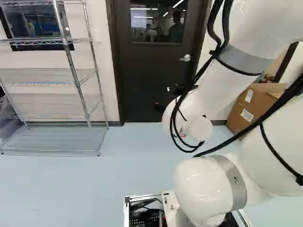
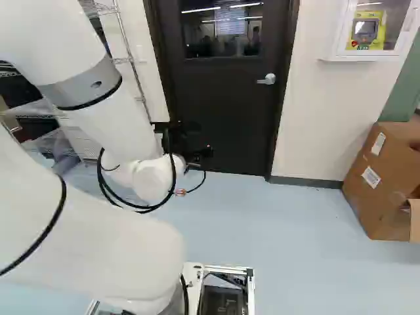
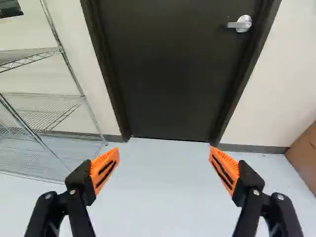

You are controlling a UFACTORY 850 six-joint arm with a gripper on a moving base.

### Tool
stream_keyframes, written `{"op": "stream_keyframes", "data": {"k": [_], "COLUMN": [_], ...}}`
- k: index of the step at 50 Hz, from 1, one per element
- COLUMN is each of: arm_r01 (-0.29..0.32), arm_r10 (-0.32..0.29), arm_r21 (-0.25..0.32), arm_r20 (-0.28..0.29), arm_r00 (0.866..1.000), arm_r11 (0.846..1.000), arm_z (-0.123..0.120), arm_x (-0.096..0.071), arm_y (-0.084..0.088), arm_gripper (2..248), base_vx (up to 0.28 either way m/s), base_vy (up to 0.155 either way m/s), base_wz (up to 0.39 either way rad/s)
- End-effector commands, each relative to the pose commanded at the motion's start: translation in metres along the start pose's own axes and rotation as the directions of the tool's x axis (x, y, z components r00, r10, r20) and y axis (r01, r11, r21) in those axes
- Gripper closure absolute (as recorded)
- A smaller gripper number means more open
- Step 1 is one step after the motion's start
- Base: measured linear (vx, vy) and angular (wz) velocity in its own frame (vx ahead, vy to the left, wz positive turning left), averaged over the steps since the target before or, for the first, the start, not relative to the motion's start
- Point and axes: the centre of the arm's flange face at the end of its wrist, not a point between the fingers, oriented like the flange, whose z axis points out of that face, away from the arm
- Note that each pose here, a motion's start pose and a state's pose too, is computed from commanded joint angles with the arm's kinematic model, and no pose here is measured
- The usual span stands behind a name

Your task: Open the door and move inside

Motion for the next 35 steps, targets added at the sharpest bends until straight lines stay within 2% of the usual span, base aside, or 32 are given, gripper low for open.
{"op": "stream_keyframes", "data": {"k": [35], "arm_r01": [0.0], "arm_r10": [0.0], "arm_r21": [0.0], "arm_r20": [0.0], "arm_r00": [1.0], "arm_r11": [1.0], "arm_z": [0.0], "arm_x": [0.0], "arm_y": [0.0], "arm_gripper": [3], "base_vx": [0.0], "base_vy": [0.0], "base_wz": [0.0]}}
